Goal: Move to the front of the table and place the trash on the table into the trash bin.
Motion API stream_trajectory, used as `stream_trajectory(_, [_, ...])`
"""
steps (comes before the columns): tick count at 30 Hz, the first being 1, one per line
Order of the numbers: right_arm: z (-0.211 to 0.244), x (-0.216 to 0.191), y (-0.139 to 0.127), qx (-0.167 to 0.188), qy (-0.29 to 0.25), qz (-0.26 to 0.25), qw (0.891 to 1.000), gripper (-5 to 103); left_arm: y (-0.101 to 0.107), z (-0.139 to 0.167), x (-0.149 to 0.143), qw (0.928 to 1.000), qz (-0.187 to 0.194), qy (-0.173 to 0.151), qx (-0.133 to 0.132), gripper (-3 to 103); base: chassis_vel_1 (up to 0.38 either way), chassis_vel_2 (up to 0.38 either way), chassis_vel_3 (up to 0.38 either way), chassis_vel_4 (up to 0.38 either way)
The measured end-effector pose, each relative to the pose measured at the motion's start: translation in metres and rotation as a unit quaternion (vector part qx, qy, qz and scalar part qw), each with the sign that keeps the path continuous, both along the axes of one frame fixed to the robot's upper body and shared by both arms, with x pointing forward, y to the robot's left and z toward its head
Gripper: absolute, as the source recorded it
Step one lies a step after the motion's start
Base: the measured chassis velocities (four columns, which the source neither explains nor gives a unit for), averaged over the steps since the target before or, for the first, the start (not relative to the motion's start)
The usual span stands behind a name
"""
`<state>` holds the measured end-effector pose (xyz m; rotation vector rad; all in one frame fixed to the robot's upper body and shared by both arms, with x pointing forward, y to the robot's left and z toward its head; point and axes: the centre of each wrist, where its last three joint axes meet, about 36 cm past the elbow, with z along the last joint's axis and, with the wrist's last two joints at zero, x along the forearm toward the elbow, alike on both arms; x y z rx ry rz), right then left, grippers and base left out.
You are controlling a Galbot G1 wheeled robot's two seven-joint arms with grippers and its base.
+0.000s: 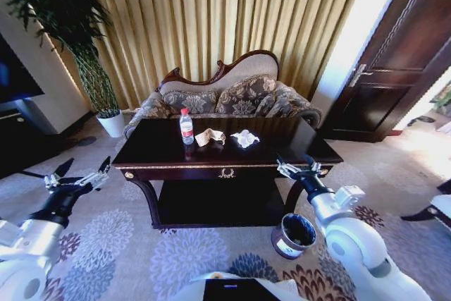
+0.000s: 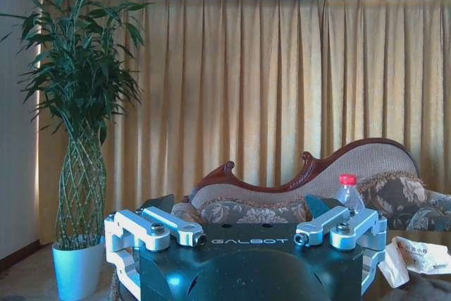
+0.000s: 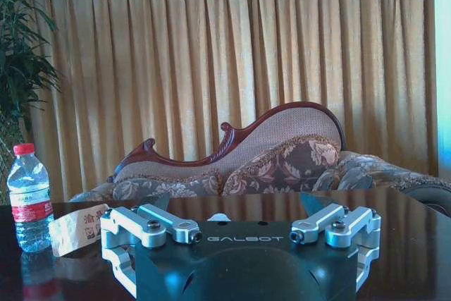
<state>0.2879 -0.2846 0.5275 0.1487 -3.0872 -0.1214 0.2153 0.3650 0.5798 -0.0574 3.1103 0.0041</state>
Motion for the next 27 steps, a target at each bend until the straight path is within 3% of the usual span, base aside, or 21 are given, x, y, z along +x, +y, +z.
stream_trajectory(22, [0.001,0.002,0.0,-0.001,0.003,0.004,1.0,100,0.0,0.0,0.002,1.0,-0.001,-0.005,-0.004,100,0.0,0.0,0.0,0.0])
stream_trajectory(27, [0.005,0.034,-0.005,0.001,0.012,0.038,0.999,100,-0.001,-0.001,0.0,1.0,0.001,-0.003,-0.007,100,0.0,0.0,0.0,0.0])
